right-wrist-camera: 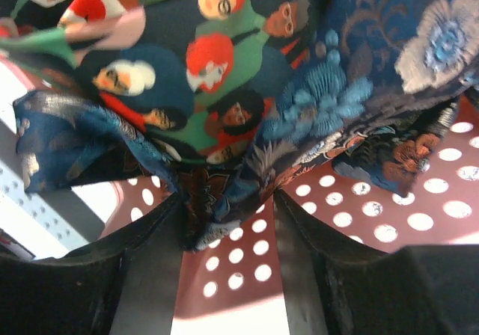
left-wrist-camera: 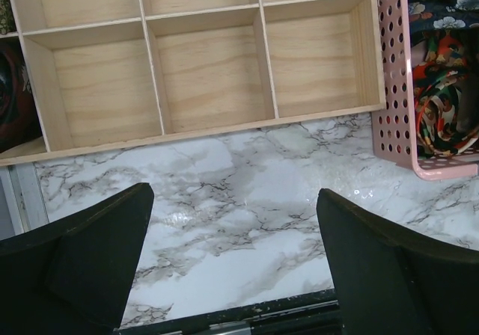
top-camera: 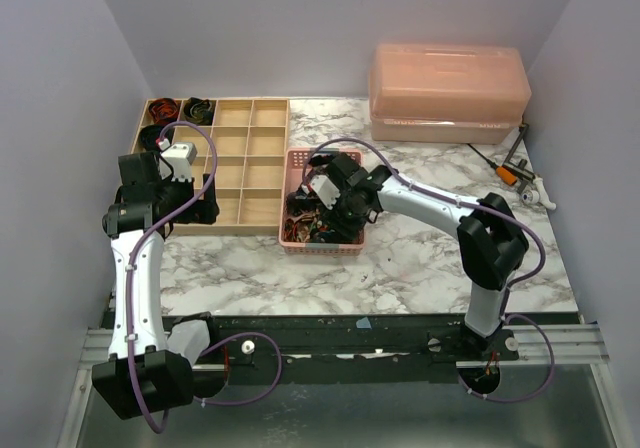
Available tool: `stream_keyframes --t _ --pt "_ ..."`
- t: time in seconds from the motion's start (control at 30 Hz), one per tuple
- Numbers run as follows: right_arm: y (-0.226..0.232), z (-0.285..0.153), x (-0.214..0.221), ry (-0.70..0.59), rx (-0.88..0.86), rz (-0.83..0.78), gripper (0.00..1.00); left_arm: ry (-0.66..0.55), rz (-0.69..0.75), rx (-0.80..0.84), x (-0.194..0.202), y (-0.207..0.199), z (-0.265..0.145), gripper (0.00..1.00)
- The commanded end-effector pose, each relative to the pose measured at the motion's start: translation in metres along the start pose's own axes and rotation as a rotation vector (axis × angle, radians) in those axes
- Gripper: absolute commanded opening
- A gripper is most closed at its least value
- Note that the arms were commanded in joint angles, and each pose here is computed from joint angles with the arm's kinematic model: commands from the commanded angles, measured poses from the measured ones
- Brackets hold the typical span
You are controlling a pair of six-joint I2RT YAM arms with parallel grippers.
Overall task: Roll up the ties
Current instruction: Move the bin to the center of the board, then pick up the tie from the bin.
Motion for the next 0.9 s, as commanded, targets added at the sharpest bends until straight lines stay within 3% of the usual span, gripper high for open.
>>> stream_keyframes --t 0.0,0.17,0.2,0.43,0.87 --pt "-0.009 0.019 0.01 0.035 0.073 0.019 0.43 -0.024 0.04 -0.015 -0.003 0.0 -0.007 0.98" --pt "-0.012 0.006 -0.001 -0.013 0.109 0.01 0.02 -0.024 0.045 -0.012 -0.006 0.002 -0.004 0.98" --pt "-0.012 0.001 -0.003 -0.028 0.11 -0.001 0.0 -0.025 0.044 -0.006 -0.008 0.002 -0.003 0.98" --pt "-0.006 -0.066 -0.032 -0.235 0.106 -0.065 0.0 -0.044 0.048 0.018 -0.019 0.005 0.001 0.98" --pt "-0.02 -0.193 -0.089 -0.618 0.344 -0.093 0.0 -0.095 0.035 0.065 -0.039 0.007 0.011 0.98"
Point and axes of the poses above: each gripper's point midway between its finger pads, its own z axis out along the fingers, its own y axis along the line the jaws close on, x = y × z, the point moved 7 cm from there along -z, back along the fingers, and after that the axes turned 9 degrees about z, right-handed, at the moved point
